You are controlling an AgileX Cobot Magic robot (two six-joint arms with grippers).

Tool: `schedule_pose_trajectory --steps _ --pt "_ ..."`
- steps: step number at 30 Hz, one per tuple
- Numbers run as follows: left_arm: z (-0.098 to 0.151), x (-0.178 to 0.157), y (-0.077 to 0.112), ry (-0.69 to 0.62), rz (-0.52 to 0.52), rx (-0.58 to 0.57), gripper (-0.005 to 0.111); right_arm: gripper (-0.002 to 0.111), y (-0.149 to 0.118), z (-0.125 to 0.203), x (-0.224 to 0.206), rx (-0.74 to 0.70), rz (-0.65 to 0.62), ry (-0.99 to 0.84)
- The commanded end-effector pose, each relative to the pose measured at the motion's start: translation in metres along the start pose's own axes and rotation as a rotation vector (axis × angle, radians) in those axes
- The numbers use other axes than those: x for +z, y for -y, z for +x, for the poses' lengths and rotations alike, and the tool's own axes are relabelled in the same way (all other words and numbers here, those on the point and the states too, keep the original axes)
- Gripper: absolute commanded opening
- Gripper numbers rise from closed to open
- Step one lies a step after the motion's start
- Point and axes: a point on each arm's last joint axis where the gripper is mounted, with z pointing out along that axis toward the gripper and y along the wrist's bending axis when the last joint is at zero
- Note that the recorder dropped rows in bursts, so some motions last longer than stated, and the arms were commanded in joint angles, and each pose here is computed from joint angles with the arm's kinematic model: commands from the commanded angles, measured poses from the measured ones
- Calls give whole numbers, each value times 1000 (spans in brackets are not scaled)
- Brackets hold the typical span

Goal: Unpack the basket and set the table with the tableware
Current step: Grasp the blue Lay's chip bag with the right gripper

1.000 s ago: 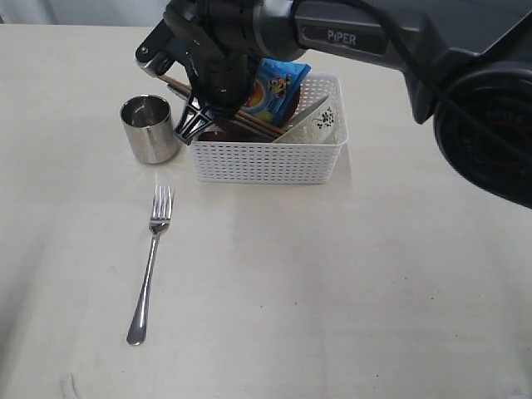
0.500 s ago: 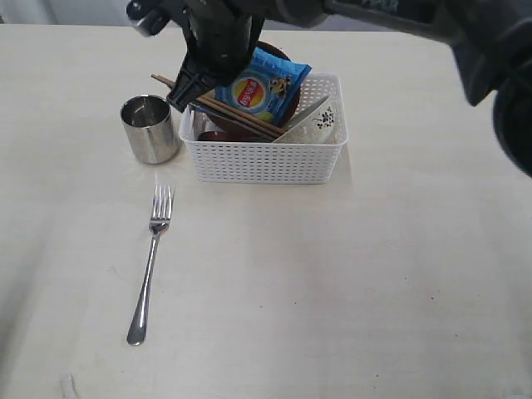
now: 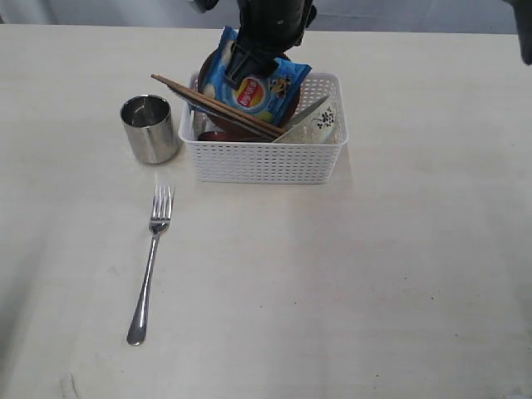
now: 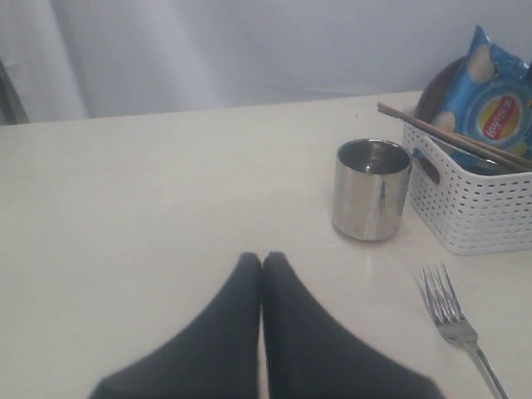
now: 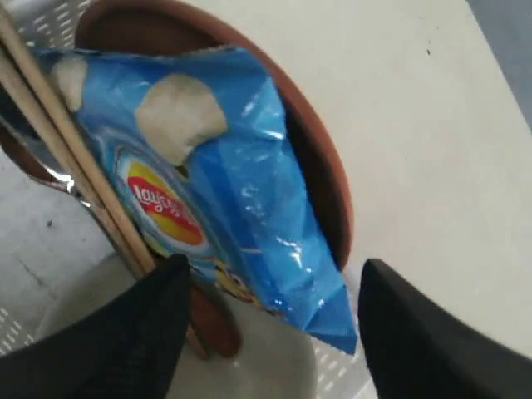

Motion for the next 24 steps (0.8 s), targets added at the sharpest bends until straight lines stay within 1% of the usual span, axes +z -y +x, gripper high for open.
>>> schedule_pose_trajectory --steps 1,4,10,11,12,13,18,19,24 --pt "0 0 0 8 6 -5 0 57 -5 -1 16 -128 -16 -4" --pt "0 0 0 8 6 -5 0 57 -9 0 25 -128 -24 -21" --pt "0 0 0 8 6 -5 0 57 -4 -1 30 -113 44 -13" --pt "0 0 0 8 6 -5 0 54 -4 -2 30 -110 46 -8" --pt "0 0 0 8 6 -5 0 51 -4 -2 30 -111 47 -6" --pt "0 0 0 8 6 -5 0 45 -4 -2 30 -112 49 -6" --pt "0 0 0 8 6 -5 0 3 -3 -2 30 -122 61 -8" --pt "0 0 0 8 6 -5 0 0 -2 -2 30 -126 67 -9" --pt "0 0 0 8 6 -5 0 0 3 2 28 -144 109 -49"
